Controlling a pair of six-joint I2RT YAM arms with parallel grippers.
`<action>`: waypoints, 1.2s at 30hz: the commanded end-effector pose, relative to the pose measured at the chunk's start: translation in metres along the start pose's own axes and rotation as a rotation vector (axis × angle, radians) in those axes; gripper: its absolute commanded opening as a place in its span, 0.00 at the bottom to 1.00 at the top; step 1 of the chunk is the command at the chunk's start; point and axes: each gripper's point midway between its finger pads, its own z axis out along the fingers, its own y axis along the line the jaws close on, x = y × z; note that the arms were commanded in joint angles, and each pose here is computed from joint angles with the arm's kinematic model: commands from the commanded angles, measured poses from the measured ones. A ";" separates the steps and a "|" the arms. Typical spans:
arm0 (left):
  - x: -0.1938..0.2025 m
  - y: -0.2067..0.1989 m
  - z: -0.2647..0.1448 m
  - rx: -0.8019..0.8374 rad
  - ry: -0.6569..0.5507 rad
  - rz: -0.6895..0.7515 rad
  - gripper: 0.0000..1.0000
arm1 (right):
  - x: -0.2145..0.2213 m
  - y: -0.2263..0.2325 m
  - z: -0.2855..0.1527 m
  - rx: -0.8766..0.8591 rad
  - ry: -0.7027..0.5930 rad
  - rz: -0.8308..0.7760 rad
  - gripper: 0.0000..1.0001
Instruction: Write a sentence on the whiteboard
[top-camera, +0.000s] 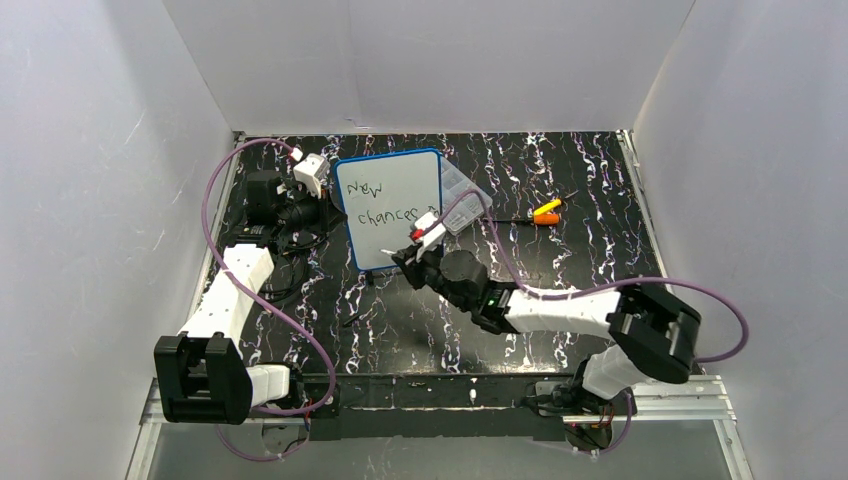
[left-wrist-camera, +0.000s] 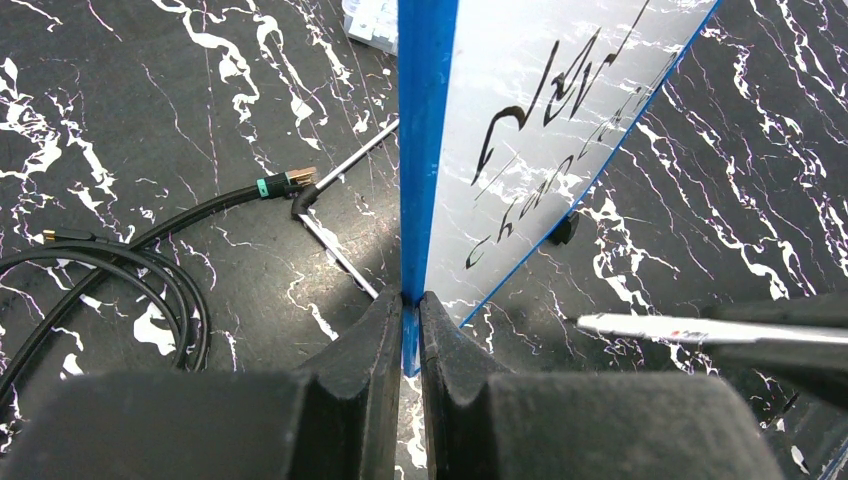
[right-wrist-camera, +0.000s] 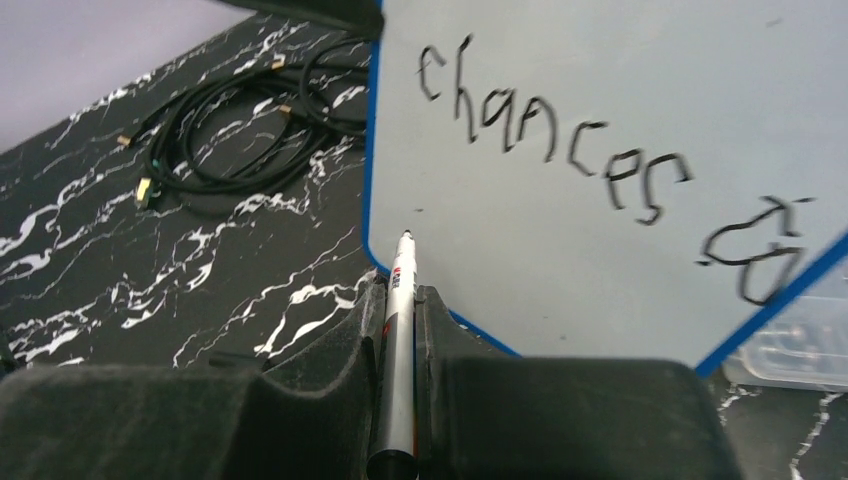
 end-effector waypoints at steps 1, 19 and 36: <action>-0.009 -0.007 -0.003 0.029 -0.038 0.021 0.00 | -0.033 0.021 0.018 -0.035 -0.125 0.037 0.01; -0.009 -0.007 -0.002 0.032 -0.036 0.020 0.00 | -0.014 0.000 0.047 0.133 -0.161 0.012 0.01; -0.008 -0.007 -0.001 0.032 -0.033 0.017 0.00 | 0.010 0.005 0.056 0.106 -0.090 -0.045 0.01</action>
